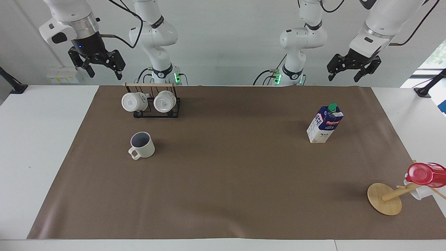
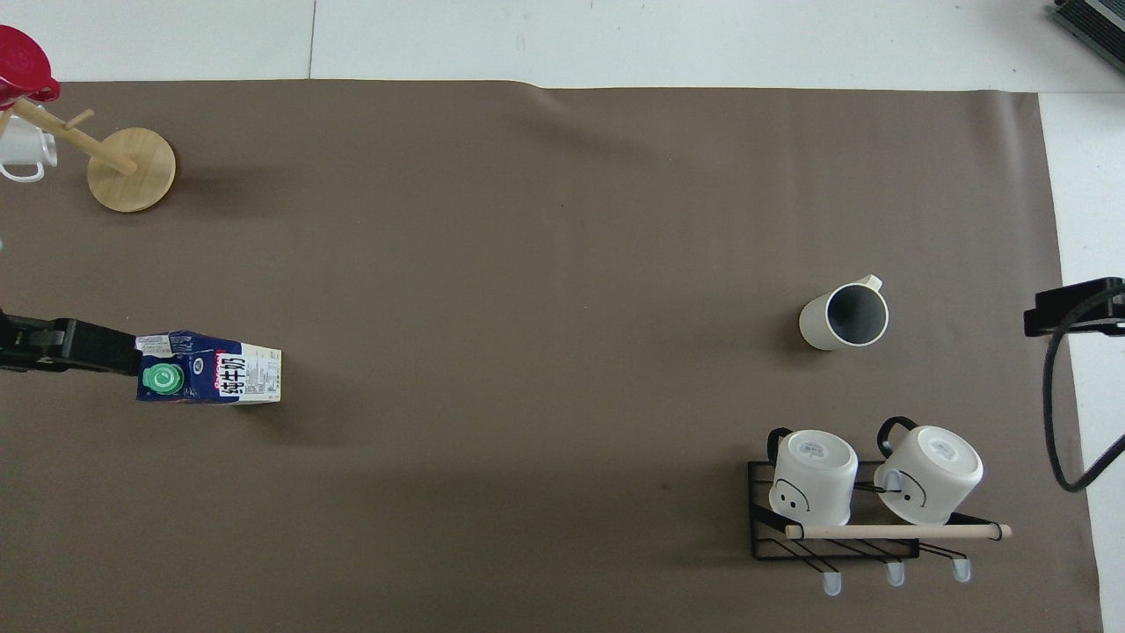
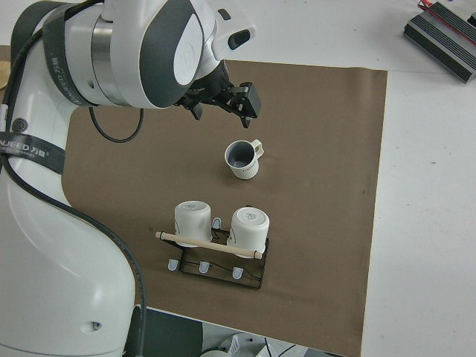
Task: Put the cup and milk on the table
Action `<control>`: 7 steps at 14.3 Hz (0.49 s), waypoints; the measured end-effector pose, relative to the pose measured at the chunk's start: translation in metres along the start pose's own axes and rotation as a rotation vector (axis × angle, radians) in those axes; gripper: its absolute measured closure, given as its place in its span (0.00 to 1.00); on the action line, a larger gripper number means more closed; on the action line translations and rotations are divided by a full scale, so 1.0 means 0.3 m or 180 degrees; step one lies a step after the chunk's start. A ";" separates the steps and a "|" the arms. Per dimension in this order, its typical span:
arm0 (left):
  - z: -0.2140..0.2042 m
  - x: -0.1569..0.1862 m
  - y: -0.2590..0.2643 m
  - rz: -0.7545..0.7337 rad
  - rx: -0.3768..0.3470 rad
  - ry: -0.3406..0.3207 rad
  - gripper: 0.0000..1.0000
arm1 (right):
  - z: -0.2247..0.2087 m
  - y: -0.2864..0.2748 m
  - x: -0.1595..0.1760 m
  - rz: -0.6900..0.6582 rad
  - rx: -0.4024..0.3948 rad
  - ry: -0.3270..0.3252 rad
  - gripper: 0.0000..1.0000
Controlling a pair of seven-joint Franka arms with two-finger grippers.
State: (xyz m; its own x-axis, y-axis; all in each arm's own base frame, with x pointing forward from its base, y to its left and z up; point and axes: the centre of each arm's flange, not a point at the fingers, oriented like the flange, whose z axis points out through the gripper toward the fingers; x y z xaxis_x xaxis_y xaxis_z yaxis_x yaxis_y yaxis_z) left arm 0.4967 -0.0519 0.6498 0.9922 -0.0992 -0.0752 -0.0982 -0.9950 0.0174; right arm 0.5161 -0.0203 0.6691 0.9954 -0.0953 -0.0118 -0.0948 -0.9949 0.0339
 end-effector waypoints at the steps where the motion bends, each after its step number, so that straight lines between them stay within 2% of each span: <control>1: 0.000 0.000 0.000 0.0000 0.0000 0.0000 0.00 | 0.000 -0.008 0.000 -0.0013 0.0000 -0.0001 0.00; 4: 0.000 0.000 0.000 0.0000 0.0000 0.0000 0.00 | 0.018 -0.033 0.012 0.0033 0.0011 0.0059 0.00; 7: 0.000 0.000 0.000 0.0000 0.0000 0.0000 0.00 | 0.126 -0.154 0.060 0.0027 0.0041 0.0241 0.00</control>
State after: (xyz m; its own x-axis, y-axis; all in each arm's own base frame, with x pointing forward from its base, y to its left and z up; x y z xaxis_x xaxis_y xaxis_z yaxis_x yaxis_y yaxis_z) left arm 0.4967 -0.0519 0.6498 0.9922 -0.0992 -0.0752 -0.0982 -0.9950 0.0174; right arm 0.5377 0.0226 0.6296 0.9928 -0.1013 0.0640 -0.1029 -0.9945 0.0209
